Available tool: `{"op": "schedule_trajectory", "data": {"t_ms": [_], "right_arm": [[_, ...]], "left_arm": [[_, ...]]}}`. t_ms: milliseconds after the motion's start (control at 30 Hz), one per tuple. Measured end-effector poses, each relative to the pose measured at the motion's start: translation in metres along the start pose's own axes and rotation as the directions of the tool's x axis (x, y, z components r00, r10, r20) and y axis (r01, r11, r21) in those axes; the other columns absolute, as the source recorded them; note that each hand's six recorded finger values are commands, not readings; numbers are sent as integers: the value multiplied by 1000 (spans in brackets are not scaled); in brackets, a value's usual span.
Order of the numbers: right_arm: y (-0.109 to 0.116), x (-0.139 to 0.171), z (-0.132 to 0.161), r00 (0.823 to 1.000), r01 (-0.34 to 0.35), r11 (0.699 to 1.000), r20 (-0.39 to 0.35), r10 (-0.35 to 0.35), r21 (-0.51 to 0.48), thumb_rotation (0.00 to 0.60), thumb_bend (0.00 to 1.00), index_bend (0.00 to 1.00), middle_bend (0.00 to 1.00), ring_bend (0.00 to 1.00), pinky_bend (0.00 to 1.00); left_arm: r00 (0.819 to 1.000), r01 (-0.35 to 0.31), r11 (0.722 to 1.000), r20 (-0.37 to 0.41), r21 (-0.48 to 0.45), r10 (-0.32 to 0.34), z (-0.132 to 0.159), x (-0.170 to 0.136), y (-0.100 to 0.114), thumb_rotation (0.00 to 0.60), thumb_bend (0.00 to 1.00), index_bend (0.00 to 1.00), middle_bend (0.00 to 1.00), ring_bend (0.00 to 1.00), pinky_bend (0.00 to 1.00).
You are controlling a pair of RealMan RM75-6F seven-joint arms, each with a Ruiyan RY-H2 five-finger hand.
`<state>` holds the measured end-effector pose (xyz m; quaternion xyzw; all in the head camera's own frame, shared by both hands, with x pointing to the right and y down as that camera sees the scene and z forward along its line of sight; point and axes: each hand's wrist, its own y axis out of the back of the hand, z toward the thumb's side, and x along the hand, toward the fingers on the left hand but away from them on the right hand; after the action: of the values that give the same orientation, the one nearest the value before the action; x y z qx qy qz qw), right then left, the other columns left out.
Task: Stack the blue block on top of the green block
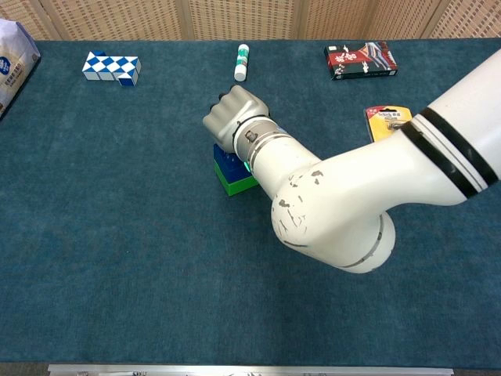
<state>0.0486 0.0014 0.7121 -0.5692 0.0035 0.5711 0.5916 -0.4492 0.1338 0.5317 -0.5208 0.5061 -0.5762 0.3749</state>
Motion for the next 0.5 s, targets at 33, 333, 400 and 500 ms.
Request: {"op": "schedule_trajectory", "data": {"t_ms": [33,333,400,500], "right_arm": [[1,0,0,1000,7,1000,0,-7,5,600,267,531,111,0,82],[1,1,3,1000,29,1000,-8,-29,10,600,267,529,116,0,82],[0,2,2,1000,22,1000,-9,-22,14,600,266,492,116,0,82],[-1,3,1,1000,9,1000,-9,-9,20,600,241,363,116,0,82]], "left_arm": [[1000,0,1000,0,0,0,0,0,0,600,198,255,26,0,89],[1000,-2,1000,0,-2,2,0,1,1,600,198,255,26,0,89],[1000,-1,1000,1,-2,1,0,1,1,600,198,255,26,0,89],[1000,0,1000,1,0,0,0,2,0,600,198,255,26,0,89]]}}
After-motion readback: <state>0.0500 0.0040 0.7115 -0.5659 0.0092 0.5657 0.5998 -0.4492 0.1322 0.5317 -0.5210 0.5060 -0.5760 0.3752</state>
